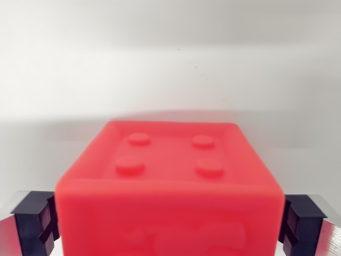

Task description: Destack cube

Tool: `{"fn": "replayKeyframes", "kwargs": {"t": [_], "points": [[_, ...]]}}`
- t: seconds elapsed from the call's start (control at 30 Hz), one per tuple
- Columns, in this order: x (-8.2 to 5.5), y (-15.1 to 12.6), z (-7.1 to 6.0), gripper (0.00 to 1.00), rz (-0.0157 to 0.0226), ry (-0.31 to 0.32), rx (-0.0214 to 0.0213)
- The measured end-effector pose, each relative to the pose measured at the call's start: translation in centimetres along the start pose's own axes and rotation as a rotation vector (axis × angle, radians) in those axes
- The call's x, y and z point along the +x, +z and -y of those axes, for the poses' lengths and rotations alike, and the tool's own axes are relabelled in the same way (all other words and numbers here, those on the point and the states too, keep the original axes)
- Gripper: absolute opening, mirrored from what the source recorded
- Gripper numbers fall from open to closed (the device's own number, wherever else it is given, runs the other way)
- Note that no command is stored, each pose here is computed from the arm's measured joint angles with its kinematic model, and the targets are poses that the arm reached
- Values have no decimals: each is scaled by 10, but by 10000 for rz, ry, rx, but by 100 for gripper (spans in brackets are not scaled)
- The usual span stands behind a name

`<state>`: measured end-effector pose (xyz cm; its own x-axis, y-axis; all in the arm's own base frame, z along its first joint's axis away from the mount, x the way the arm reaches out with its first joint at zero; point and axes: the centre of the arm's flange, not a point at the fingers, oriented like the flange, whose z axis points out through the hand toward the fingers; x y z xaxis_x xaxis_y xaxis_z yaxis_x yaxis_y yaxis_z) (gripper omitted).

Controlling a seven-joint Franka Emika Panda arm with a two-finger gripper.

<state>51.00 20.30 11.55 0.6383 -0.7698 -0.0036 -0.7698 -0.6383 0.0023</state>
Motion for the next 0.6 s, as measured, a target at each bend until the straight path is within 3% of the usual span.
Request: {"fn": "replayKeyframes", "kwargs": {"t": [0.33,0.6], "points": [[0,-1,0,100,-2,1,2],[1,-13,1,100,-34,-3,35]]}}
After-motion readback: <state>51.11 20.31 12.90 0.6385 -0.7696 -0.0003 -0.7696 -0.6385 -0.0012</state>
